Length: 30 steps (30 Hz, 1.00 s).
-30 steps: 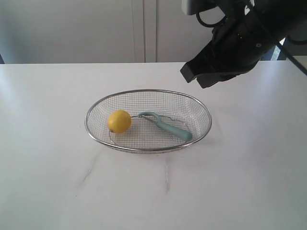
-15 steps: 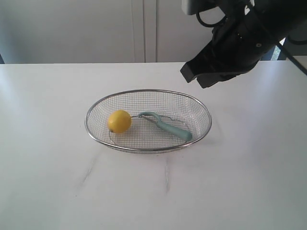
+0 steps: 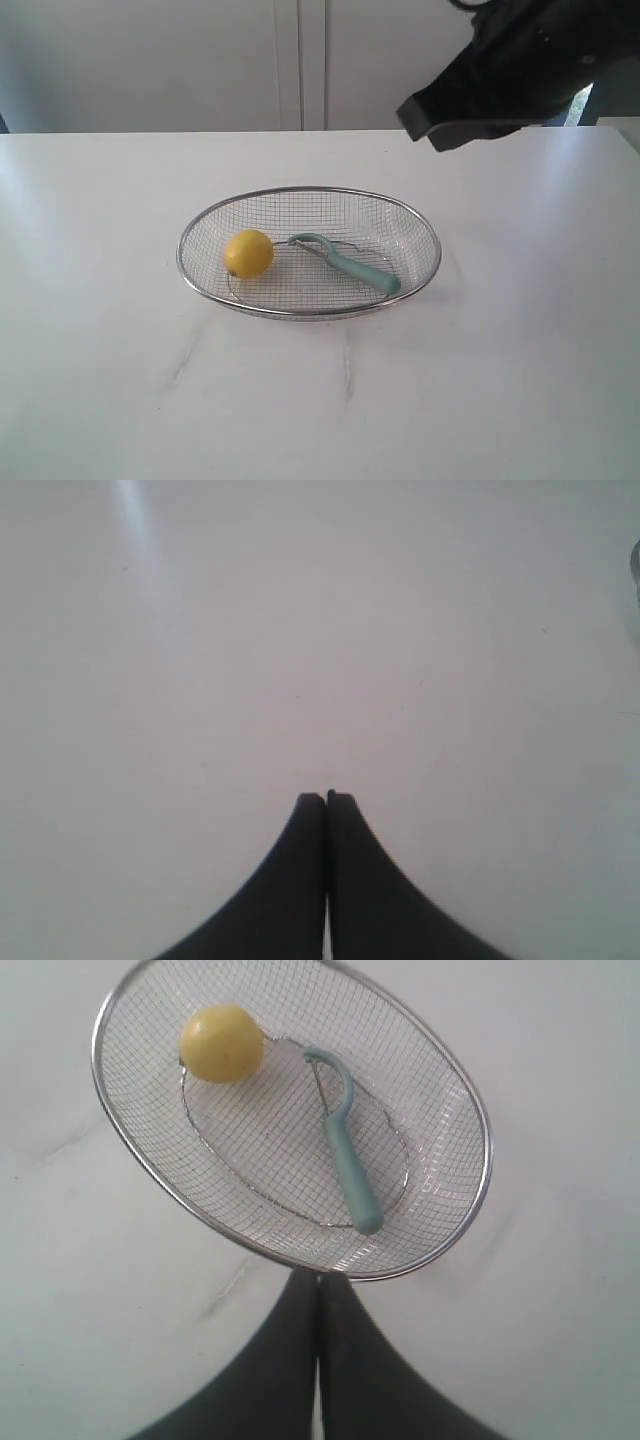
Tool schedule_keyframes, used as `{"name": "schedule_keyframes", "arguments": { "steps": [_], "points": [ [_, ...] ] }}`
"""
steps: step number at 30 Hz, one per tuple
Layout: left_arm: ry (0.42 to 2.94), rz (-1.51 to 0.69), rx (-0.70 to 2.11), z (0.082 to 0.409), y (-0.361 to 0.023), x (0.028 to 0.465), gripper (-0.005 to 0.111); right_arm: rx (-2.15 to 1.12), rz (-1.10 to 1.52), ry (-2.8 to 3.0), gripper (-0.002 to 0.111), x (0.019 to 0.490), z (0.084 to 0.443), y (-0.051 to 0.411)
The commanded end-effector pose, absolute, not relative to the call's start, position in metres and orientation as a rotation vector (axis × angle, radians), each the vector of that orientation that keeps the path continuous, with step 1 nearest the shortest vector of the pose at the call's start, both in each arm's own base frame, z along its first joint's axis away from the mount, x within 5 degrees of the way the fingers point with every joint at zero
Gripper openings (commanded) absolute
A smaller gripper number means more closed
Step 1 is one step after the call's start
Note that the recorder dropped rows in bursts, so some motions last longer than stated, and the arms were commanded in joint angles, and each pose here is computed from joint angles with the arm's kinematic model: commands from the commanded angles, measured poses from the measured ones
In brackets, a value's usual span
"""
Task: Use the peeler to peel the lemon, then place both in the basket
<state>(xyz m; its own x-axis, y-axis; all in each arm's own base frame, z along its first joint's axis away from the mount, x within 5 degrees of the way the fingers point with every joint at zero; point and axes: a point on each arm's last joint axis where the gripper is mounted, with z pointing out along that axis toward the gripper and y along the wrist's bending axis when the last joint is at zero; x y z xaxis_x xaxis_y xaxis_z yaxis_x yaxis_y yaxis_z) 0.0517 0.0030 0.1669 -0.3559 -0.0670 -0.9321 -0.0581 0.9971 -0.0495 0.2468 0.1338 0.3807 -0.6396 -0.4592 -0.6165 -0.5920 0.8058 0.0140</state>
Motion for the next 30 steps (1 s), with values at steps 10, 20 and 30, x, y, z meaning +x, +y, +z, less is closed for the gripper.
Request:
{"name": "schedule_keyframes", "arguments": {
  "steps": [10, 20, 30],
  "points": [
    [1.936, -0.018, -0.1, 0.166, 0.003, 0.051, 0.0, -0.485, 0.24, 1.933, 0.0, 0.118, 0.482, 0.047],
    [1.936, -0.018, -0.1, 0.166, 0.003, 0.051, 0.0, -0.257, 0.077, 1.707, 0.0, 0.028, 0.503, 0.014],
    [1.936, -0.018, -0.1, 0.166, 0.003, 0.051, 0.0, -0.249, 0.061, 1.56, 0.0, -0.028, 0.503, 0.01]
  ]
}}
